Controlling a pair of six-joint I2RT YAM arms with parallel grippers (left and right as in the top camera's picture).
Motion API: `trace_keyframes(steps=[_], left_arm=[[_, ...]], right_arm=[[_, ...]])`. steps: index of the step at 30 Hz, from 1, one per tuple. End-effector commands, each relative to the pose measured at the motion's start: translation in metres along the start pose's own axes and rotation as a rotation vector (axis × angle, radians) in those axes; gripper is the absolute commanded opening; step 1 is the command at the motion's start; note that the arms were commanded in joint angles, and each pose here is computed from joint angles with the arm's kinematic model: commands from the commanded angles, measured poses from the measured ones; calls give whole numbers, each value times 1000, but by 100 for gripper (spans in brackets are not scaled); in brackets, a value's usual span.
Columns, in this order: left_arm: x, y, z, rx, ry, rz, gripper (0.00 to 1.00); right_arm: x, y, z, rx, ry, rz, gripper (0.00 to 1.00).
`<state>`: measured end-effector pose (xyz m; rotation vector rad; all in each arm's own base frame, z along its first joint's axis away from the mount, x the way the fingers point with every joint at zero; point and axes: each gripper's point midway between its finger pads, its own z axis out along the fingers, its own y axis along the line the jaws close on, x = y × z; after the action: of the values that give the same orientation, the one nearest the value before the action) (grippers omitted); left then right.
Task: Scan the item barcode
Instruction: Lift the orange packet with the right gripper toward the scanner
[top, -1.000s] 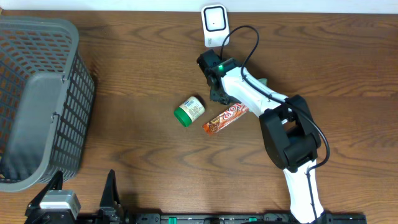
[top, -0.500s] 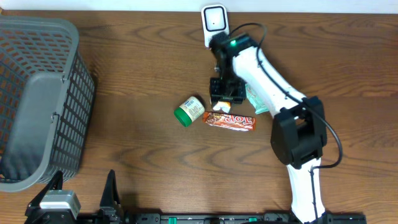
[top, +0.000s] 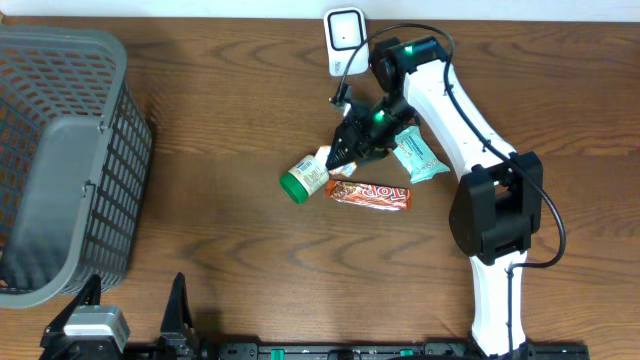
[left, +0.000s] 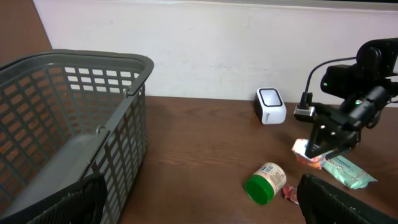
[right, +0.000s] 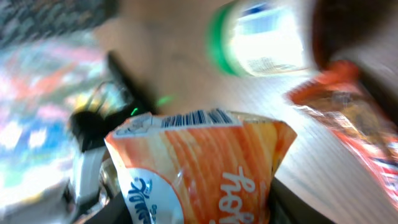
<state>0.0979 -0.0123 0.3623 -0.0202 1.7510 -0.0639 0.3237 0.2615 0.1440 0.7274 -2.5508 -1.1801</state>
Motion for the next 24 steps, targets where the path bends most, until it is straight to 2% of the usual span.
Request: trace_keyframes(steps=[1, 4, 11, 18, 24], left_arm=[[-1, -1, -1, 6, -6, 16, 98], [-1, -1, -1, 6, -6, 16, 98], [-1, -1, -1, 6, -6, 16, 98], [-1, -1, -1, 6, -6, 16, 98], [-1, -2, -1, 6, -7, 16, 98]], right_arm=[[-6, 37, -15, -185, -105, -397, 44], [-2, 48, -20, -243, -147, -581, 44], [-12, 68, -31, -321, -305, -879, 41], [-19, 87, -42, -374, -456, -1080, 45], [-22, 99, -52, -376, -562, -1238, 41]])
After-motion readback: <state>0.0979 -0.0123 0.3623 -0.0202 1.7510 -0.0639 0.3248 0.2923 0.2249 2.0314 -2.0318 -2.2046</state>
